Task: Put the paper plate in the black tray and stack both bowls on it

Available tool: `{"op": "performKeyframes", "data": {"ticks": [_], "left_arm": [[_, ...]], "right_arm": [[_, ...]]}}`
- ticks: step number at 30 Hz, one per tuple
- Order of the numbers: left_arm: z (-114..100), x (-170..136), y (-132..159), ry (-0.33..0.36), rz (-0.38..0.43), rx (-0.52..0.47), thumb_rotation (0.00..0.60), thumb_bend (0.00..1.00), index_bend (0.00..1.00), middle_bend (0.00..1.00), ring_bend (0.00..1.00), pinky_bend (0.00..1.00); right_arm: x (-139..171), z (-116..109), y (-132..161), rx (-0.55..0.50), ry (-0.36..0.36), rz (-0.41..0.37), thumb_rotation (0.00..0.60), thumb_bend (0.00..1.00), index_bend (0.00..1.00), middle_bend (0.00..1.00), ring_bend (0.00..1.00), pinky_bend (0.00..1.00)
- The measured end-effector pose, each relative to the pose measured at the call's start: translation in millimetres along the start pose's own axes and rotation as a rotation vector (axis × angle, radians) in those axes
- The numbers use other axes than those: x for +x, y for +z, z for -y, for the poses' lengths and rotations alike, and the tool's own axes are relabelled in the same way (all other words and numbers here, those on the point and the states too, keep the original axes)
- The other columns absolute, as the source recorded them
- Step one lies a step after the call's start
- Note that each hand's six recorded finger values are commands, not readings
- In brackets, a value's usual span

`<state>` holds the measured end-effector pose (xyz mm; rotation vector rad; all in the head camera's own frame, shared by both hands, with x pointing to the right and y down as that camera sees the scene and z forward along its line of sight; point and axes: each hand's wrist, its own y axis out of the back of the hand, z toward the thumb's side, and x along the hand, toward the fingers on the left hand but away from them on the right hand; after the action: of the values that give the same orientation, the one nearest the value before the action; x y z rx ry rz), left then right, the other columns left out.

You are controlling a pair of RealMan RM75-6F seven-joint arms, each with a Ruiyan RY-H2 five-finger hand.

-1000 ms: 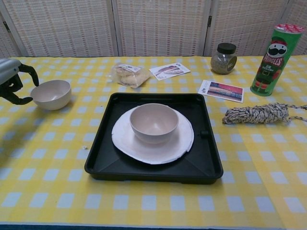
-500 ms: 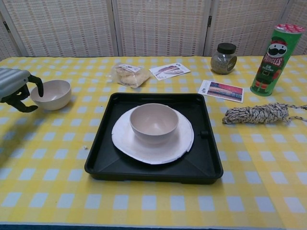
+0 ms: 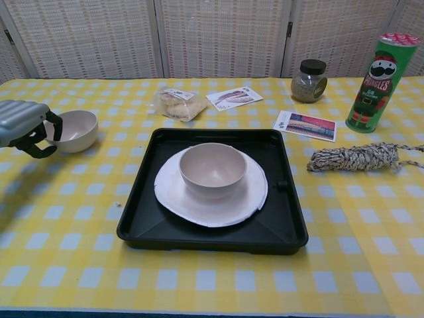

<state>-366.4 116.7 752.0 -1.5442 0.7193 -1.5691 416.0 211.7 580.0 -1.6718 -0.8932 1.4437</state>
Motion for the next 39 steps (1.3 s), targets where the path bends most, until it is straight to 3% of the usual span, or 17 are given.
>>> {"op": "performKeyframes", "data": {"ticks": [10, 19, 32, 39], "left_arm": [[-2.6, -1.4, 11.7, 0.043, 0.037, -0.003, 0.600, 0.49, 0.62, 1.00, 1.00, 1.00], [-18.6, -5.1, 22.6, 0.106, 0.076, -0.030, 0.600, 0.49, 0.62, 1.00, 1.00, 1.00], [-59.2, -56.7, 80.1, 0.139, 0.241, -0.124, 0.600, 0.49, 0.62, 1.00, 1.00, 1.00], [-80.8, -83.6, 113.9, 0.136, 0.320, -0.114, 0.600, 0.50, 0.62, 1.00, 1.00, 1.00]], "right_arm": [[6.8, -0.8, 1.1, -0.015, 0.012, -0.018, 0.600, 0.38, 0.00, 0.00, 0.00, 0.00], [9.3, -1.0, -0.3, -0.014, 0.015, -0.015, 0.600, 0.38, 0.00, 0.00, 0.00, 0.00], [17.1, -4.7, 4.2, -0.034, 0.015, -0.045, 0.600, 0.38, 0.00, 0.00, 0.00, 0.00], [24.8, -15.0, 2.0, -0.058, -0.020, -0.051, 0.600, 0.38, 0.00, 0.00, 0.00, 0.00]]}}
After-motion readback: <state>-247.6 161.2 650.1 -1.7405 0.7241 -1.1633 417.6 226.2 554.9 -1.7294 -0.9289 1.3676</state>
